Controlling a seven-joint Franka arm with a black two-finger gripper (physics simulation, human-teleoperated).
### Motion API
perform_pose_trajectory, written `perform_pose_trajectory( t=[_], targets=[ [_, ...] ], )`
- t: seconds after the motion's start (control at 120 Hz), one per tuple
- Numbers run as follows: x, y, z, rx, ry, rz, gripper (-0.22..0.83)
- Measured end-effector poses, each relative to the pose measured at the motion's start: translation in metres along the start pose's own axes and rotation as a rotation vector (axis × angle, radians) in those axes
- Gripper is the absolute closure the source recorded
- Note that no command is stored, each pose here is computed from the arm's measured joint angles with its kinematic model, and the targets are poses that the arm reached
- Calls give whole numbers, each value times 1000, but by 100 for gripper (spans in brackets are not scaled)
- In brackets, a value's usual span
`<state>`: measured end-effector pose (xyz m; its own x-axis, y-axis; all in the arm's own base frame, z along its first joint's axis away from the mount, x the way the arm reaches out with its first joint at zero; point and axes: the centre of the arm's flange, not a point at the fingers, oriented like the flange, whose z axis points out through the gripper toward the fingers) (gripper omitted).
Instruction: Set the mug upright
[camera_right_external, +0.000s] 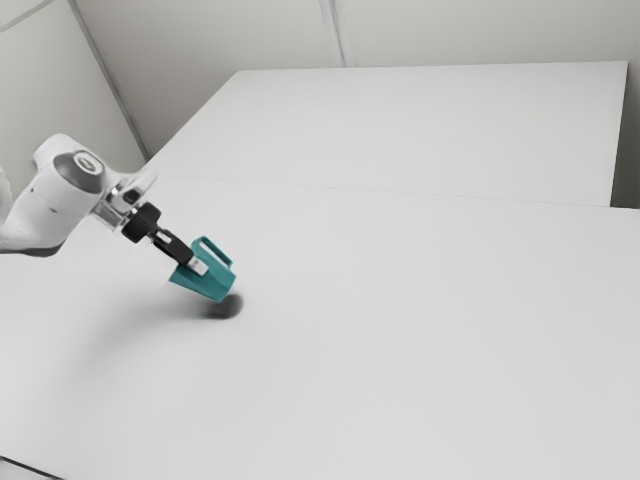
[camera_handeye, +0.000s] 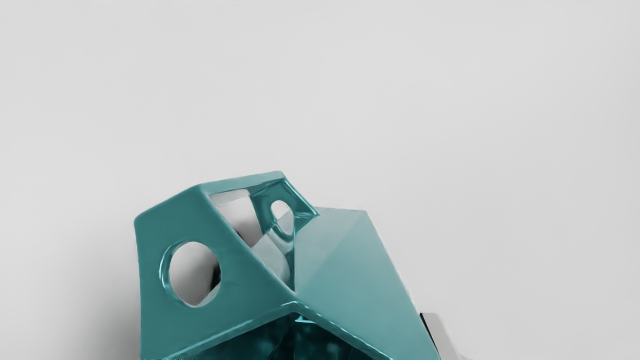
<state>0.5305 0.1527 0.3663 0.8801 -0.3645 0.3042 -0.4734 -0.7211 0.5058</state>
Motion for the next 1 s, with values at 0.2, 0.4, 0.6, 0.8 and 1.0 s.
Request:
perform_pose_trajectory(
  t=[0.2, 0.4, 0.6, 0.8, 1.0],
  targets=[
    [57, 59, 21, 261, -240, 267, 79],
    [71, 57, 18, 412, -281, 329, 79],
    [77, 82, 37, 464, -282, 367, 79],
    [73, 122, 62, 471, -278, 380, 79],
    [60, 145, 79, 480, -299, 350, 79]
  ],
)
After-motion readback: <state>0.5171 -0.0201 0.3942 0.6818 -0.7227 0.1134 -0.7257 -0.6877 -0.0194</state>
